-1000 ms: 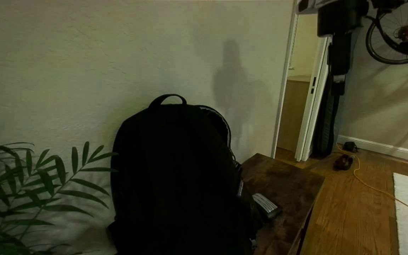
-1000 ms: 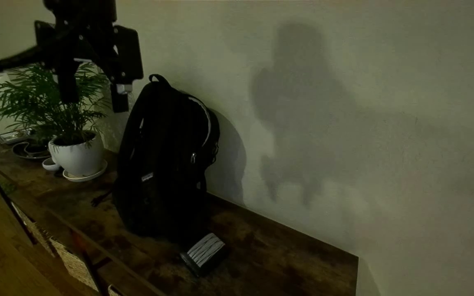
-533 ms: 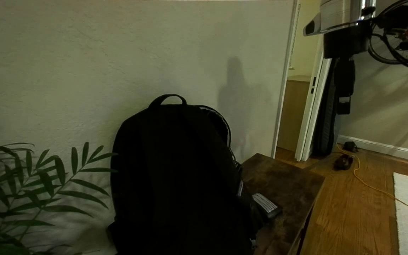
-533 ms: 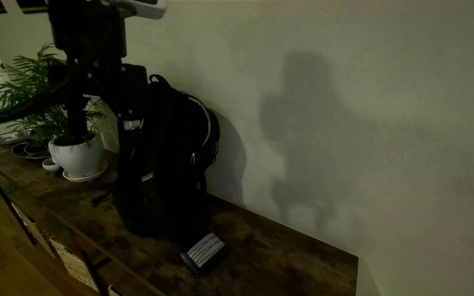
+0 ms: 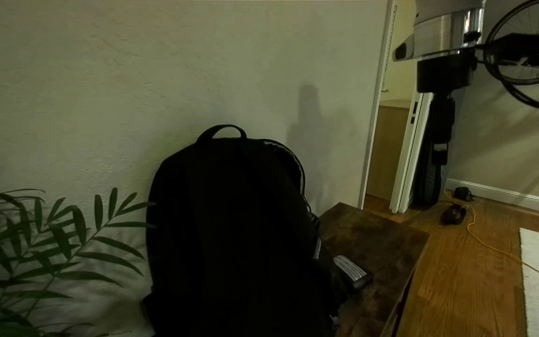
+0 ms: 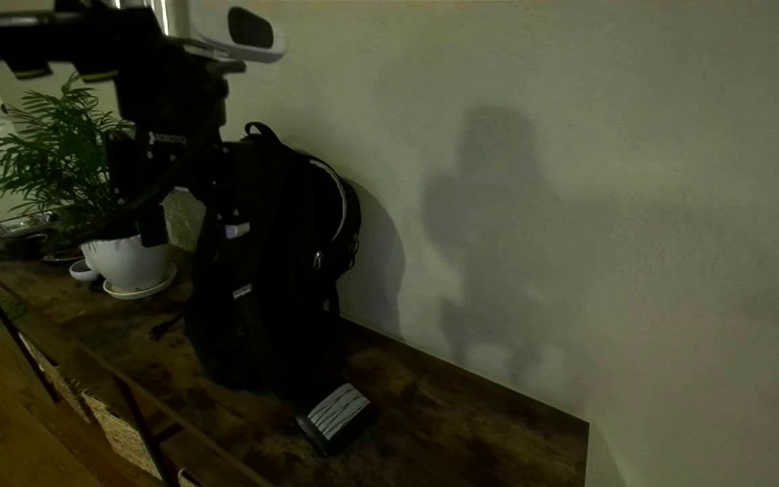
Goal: Pick the wallet and put it in the bag
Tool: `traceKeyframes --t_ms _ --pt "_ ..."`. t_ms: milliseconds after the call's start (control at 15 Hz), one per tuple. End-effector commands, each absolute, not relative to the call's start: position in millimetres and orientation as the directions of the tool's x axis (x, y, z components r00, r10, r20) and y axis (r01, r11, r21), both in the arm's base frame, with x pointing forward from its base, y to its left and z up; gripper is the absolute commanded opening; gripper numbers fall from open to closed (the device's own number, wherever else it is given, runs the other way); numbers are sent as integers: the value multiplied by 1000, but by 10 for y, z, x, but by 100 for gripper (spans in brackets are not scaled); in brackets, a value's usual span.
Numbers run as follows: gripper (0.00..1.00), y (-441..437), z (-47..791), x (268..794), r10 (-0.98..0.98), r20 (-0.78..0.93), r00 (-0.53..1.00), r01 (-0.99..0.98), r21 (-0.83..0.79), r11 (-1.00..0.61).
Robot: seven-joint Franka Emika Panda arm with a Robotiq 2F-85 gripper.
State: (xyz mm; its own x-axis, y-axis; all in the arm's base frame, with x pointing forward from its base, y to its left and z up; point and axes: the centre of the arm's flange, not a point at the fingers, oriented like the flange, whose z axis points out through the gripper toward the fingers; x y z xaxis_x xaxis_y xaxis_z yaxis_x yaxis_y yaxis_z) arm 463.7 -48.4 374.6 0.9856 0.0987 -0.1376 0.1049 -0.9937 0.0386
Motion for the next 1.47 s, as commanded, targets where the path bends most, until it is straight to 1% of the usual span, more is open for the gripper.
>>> traceKeyframes --t_ms 0,600,867,1067,1400 --pt "100 -467 3303 4714 108 -104 989 114 63 -991" --pt "100 -508 2366 4952 117 -60 991 121 80 -989" --pt "100 -544 1982 5009 101 -71 992 107 87 -990" --pt "100 -527 1945 4978 116 -95 989 122 59 -991" --pt "100 -547 1870 5010 113 -103 988 119 60 -991"
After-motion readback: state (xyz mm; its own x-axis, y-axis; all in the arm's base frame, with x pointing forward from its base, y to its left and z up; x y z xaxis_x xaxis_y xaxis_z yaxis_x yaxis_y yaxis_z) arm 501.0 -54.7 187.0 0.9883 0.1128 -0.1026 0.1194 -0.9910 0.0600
